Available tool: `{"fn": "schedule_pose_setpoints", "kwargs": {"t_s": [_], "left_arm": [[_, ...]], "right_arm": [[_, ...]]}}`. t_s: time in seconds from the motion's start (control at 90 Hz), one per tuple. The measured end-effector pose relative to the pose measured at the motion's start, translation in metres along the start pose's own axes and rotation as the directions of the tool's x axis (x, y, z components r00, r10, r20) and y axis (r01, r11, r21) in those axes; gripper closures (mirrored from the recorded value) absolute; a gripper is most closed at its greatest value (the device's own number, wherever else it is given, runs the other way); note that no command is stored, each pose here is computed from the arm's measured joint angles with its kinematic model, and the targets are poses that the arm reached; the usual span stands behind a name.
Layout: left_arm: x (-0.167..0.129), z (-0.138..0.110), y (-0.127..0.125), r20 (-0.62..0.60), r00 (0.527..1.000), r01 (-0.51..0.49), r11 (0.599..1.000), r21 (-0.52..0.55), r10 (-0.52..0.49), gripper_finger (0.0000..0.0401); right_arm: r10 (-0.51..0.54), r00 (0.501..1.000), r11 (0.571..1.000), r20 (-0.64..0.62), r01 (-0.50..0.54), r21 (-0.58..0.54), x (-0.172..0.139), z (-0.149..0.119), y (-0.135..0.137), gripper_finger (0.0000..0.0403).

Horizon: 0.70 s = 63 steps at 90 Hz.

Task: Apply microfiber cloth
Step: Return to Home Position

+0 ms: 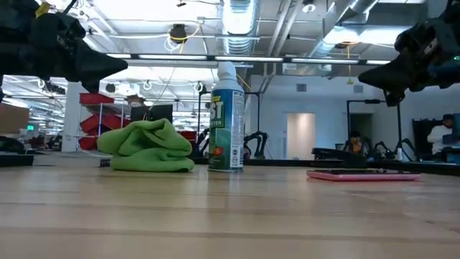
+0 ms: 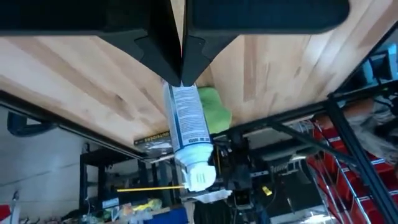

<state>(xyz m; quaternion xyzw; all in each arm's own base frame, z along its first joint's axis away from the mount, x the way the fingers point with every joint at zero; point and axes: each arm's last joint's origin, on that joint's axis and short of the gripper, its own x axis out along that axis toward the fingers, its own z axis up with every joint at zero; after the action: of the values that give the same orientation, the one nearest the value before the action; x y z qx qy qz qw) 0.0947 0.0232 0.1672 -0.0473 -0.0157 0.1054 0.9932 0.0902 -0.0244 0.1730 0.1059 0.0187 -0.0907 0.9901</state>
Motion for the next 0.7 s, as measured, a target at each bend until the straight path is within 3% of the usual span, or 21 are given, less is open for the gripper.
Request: {"fn": "schedule_pose_setpoints", "kwargs": {"t_s": [0.7], "left_arm": [[0.0, -0.0001, 0.0001, -0.001, 1.0, -0.003, 1.0, -0.03, 0.003, 0.0401]], "right_arm": [[-0.003, 1.0, 1.0, -0.008, 0.003, 0.002, 0.0, -0.0007, -0.0002, 0.0403]]}}
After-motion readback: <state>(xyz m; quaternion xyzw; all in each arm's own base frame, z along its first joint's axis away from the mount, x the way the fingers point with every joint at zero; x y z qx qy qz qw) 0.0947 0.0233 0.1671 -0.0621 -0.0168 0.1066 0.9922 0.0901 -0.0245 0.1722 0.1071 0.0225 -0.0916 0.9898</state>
